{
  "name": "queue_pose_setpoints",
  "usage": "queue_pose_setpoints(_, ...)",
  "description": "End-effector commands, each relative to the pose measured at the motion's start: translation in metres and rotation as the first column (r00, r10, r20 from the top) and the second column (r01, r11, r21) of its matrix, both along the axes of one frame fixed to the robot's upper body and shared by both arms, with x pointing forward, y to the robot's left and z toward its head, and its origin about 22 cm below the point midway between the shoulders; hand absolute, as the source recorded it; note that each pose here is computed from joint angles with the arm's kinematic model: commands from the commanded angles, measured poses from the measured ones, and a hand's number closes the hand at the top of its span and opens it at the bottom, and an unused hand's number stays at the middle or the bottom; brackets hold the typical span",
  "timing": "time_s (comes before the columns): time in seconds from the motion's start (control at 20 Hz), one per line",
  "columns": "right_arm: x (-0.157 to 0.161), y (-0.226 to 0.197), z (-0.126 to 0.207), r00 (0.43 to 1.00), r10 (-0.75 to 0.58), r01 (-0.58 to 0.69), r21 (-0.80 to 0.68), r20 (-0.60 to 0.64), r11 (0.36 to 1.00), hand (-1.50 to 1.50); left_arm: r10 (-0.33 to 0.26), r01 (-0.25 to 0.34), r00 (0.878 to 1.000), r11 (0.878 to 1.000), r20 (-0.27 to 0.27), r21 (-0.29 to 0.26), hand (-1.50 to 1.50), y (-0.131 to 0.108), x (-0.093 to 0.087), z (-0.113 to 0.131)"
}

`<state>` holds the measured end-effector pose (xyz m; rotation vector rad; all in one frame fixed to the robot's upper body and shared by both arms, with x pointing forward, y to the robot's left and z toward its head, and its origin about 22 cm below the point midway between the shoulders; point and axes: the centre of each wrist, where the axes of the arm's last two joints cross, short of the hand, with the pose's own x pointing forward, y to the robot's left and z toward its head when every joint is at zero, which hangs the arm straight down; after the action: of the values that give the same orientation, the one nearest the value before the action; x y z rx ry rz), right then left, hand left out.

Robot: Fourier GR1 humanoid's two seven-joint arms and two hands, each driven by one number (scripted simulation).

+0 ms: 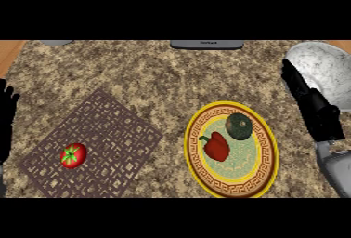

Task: Pick the bell pepper from the plate and place it in the bowl

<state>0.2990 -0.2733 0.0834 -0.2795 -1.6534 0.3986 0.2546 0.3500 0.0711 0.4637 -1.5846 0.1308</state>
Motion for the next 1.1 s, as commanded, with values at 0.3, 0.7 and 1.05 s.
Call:
queue_pose_setpoints(0.3,0.015,0.022,0.108,0.831,0.524,-0.329,-0.595,0.186,0.733,1.5,-0.162,0.164,0.986,0.986,-0.043,0.042,0.0,-0.025,0.007,-0.008)
queue_pose_setpoints(0.7,-0.071,-0.014,-0.008,0.834,0.524,-0.416,-0.426,0.171,0.803,-1.5,-0.187,0.188,0.981,0.982,-0.059,0.028,0.0,-0.042,0.01,-0.02)
queue_pose_setpoints(1.05,-0.059,-0.029,0.03,0.877,0.451,-0.336,-0.459,0.166,0.822,-1.5,-0.211,0.213,0.975,0.977,-0.067,0.015,0.0,-0.047,0.017,-0.015)
